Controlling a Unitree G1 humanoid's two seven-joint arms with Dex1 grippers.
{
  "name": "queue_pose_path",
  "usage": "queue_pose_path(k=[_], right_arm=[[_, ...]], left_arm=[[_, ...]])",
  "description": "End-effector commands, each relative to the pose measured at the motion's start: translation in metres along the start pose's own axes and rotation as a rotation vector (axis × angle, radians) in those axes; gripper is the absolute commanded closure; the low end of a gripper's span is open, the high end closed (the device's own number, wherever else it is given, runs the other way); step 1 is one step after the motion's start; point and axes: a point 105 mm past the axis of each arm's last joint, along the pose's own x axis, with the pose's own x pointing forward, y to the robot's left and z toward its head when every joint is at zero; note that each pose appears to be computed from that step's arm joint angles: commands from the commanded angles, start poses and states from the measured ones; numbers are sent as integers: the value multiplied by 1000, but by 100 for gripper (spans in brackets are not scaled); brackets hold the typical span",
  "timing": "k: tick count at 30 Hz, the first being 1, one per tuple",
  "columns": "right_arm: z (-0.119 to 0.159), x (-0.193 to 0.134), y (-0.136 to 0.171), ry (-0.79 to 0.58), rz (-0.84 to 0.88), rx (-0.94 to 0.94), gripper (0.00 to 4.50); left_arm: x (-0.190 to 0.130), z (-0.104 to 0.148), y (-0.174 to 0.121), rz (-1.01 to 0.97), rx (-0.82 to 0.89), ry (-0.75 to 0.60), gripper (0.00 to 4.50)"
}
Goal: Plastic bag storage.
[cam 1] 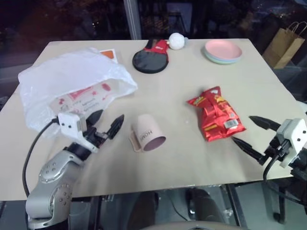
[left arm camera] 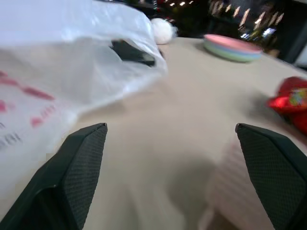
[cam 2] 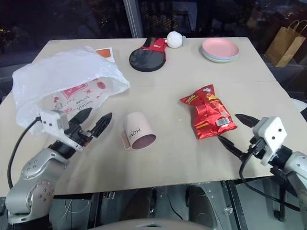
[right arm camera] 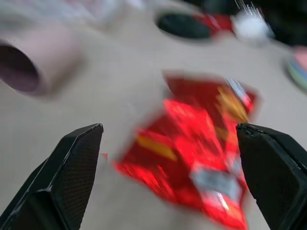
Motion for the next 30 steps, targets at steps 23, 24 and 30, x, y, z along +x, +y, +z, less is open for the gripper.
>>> queue_pose_path(k=[23, 24, 30], right_arm=[[58, 66, 35, -245, 216, -161, 0], [58, 66, 35, -243, 214, -161, 0], [54, 66, 37, -232, 193, -154, 0]], left_arm=[[38, 38, 122, 266, 965, 311, 5], [41, 38, 125, 273, 970, 320, 29], [55, 40, 133, 274, 947, 338, 250]])
